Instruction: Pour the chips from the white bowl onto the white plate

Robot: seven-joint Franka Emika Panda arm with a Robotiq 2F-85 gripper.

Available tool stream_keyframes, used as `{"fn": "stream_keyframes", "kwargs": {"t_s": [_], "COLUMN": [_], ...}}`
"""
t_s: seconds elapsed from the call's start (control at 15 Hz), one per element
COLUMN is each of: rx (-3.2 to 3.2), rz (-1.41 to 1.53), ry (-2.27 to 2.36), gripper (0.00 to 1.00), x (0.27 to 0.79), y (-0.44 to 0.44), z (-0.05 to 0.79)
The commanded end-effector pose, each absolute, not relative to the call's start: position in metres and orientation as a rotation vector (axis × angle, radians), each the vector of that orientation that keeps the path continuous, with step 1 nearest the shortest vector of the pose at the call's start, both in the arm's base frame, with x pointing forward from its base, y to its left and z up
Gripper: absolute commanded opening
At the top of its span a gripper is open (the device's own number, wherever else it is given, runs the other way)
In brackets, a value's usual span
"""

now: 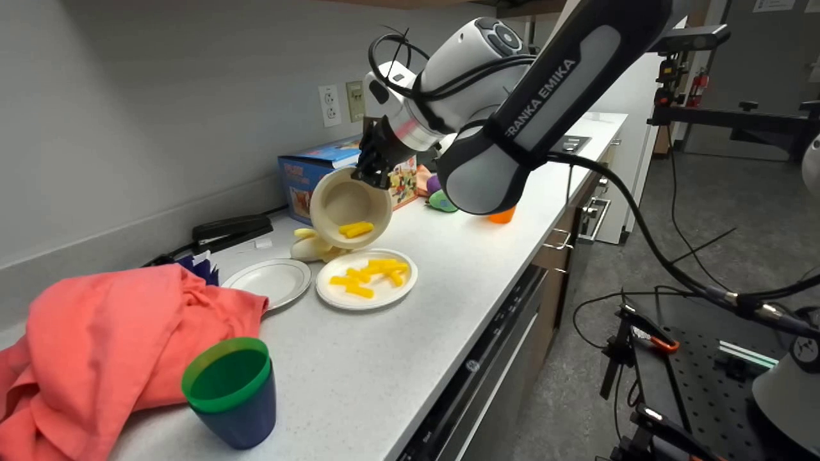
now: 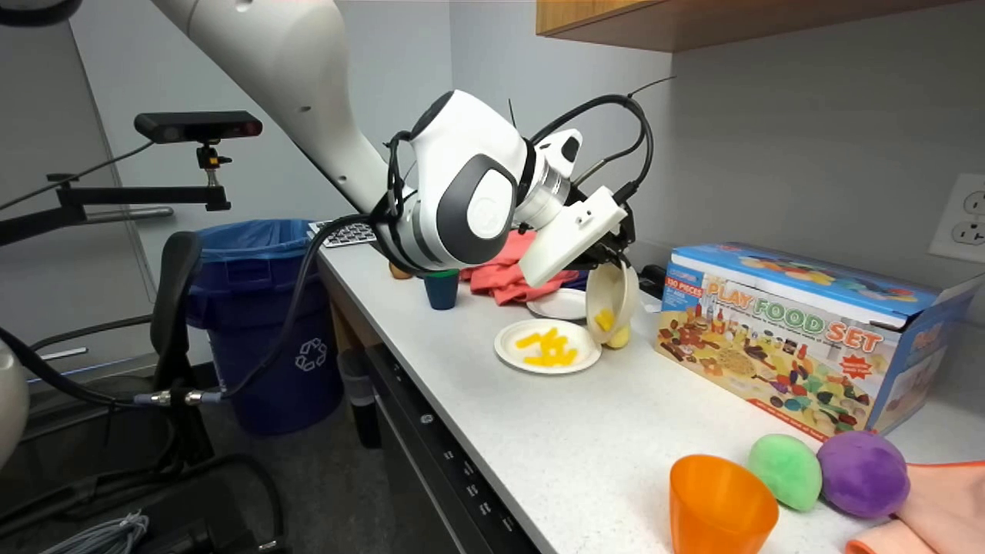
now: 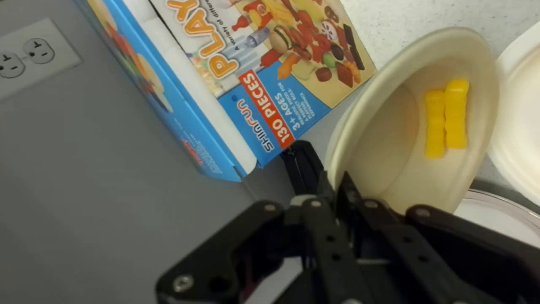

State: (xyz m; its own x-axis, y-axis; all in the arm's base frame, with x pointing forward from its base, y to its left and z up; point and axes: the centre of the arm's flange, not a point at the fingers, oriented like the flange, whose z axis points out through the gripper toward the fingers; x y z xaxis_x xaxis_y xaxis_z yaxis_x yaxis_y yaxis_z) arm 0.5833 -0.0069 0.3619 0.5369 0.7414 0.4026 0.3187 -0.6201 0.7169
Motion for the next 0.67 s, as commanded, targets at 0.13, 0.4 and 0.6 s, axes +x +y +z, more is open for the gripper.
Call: {"fn": "stream_keyframes", "kwargs": {"t_s": [0.13,0.4,0.6], "rx": [2.098,2.098,2.169], "rz": [0.919,0.879,0.869], "ry": [0.828,0.849,0.862], "gripper": [0.01,0.01,0.01], "x": [0.5790,0.5787,0.5782], "y": [-0.0006,0.0011,0.0050], "z": [0.3701,0.3701,0.3636]}}
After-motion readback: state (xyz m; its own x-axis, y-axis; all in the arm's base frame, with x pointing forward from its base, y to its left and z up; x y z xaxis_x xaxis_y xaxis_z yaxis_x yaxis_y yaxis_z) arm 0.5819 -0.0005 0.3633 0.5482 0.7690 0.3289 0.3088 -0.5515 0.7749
